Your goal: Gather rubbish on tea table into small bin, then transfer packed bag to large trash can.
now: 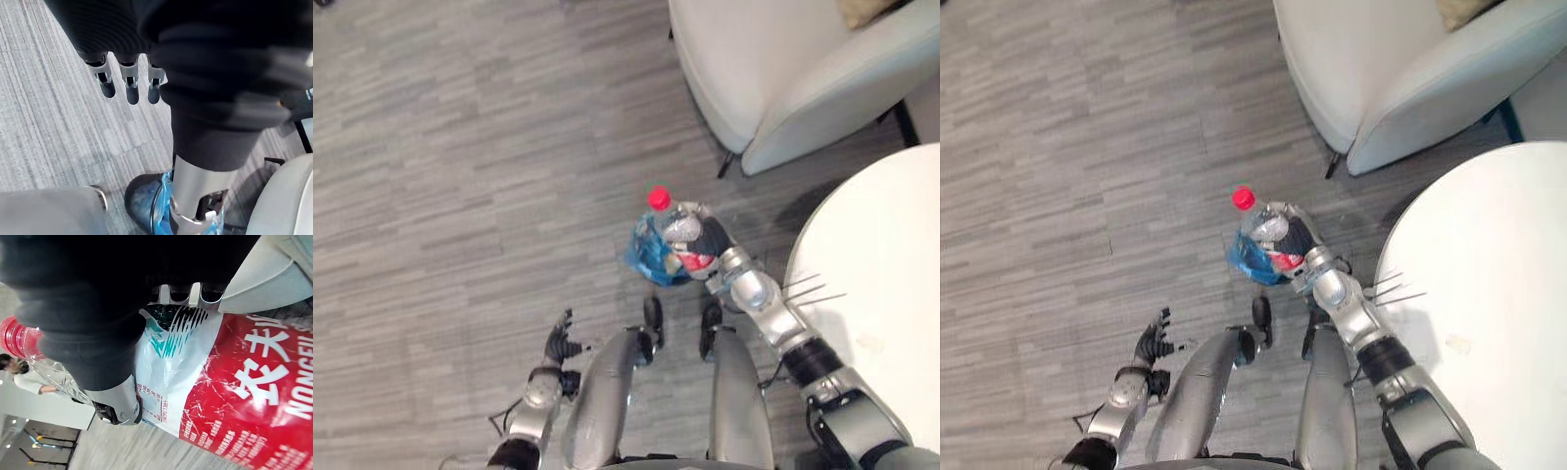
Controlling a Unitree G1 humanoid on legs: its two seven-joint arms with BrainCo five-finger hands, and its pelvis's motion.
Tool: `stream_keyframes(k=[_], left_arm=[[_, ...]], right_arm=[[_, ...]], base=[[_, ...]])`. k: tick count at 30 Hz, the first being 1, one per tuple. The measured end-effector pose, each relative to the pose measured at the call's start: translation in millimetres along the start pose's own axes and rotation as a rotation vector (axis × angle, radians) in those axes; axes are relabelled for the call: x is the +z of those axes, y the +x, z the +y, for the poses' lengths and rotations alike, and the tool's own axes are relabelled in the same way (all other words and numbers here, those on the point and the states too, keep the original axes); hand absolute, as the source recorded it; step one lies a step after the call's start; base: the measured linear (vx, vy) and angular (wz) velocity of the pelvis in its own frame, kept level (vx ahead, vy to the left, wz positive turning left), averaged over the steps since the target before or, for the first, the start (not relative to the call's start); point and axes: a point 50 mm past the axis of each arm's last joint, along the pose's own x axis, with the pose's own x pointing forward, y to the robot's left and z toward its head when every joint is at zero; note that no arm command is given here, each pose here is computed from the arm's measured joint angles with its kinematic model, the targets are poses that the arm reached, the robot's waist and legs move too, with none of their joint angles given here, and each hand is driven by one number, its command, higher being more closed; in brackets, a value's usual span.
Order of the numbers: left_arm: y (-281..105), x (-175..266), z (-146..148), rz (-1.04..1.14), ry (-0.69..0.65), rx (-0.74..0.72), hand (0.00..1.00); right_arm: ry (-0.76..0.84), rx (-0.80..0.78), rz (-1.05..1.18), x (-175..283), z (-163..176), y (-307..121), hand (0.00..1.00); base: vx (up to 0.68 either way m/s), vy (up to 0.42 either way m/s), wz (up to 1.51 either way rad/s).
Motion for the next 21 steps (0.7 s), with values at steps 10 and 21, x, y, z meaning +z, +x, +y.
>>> stream_keyframes(k=[10, 21], left_arm=[[11.5, 64.4, -12.6, -0.24, -0.198, 0.035, 0.0], [10.7, 76.8, -7.4, -0.303, -0.236, 0.05, 0.0]], right_arm=[[-0.021, -0.341, -0.191, 56.9, -68.3, 45.0, 1.0], [-0.025, -0.263, -0.027, 24.3, -57.2, 52.5, 0.0]], base=[[-0.12, -0.05, 0.1], [-0.08, -0.001, 0.06]])
